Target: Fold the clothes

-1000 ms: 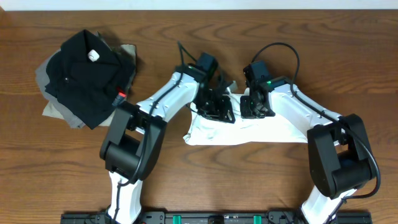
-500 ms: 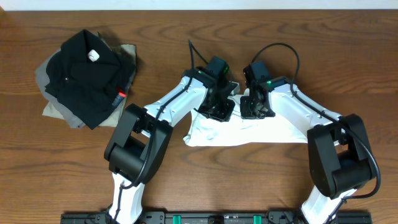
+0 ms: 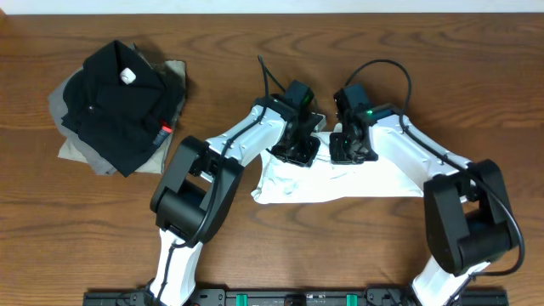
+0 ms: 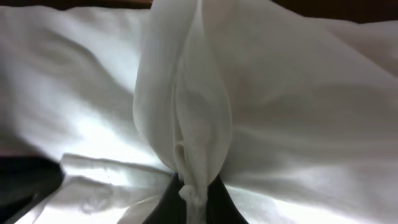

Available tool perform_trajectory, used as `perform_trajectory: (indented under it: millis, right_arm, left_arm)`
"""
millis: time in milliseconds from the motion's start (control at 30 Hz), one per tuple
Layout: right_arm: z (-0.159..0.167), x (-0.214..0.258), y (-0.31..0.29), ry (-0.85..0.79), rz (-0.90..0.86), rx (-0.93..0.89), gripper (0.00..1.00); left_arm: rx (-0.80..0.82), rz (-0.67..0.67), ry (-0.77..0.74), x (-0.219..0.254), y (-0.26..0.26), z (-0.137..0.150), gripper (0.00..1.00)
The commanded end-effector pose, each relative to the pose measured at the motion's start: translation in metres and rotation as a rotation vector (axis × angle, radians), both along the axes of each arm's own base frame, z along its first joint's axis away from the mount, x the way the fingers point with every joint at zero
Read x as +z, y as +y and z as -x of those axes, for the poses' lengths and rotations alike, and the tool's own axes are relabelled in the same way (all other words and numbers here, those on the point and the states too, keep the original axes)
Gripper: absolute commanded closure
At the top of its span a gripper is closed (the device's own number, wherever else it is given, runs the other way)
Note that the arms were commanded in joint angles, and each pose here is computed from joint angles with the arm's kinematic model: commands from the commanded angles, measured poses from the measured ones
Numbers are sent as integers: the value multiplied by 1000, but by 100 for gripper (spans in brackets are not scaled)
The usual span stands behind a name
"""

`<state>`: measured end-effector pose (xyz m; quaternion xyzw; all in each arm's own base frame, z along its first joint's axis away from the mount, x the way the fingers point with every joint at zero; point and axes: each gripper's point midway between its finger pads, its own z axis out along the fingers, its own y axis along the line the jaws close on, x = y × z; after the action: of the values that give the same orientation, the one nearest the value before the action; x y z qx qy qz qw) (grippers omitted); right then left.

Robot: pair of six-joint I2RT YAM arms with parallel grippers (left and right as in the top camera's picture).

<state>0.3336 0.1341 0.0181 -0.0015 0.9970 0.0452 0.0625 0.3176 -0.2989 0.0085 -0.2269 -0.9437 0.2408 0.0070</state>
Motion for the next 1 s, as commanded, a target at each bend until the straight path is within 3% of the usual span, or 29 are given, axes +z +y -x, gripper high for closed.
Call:
perform_trajectory:
  millis: [0, 133, 433, 700, 967]
  right_arm:
    - [-2, 21, -1, -41, -24, -9, 99]
    - [-6, 35, -5, -92, -6, 72, 99]
    - [-12, 72, -41, -189, 70, 50, 99]
    - [8, 72, -103, -90, 196, -73, 99]
    - [10, 78, -110, -94, 202, -40, 99]
  left_arm:
    - [11, -17, 8, -6, 1, 1, 94]
    - [11, -17, 8, -6, 2, 1, 94]
    - [11, -18, 9, -6, 2, 1, 94]
    - [12, -19, 12, -6, 2, 2, 94]
    - [15, -19, 12, -6, 3, 1, 94]
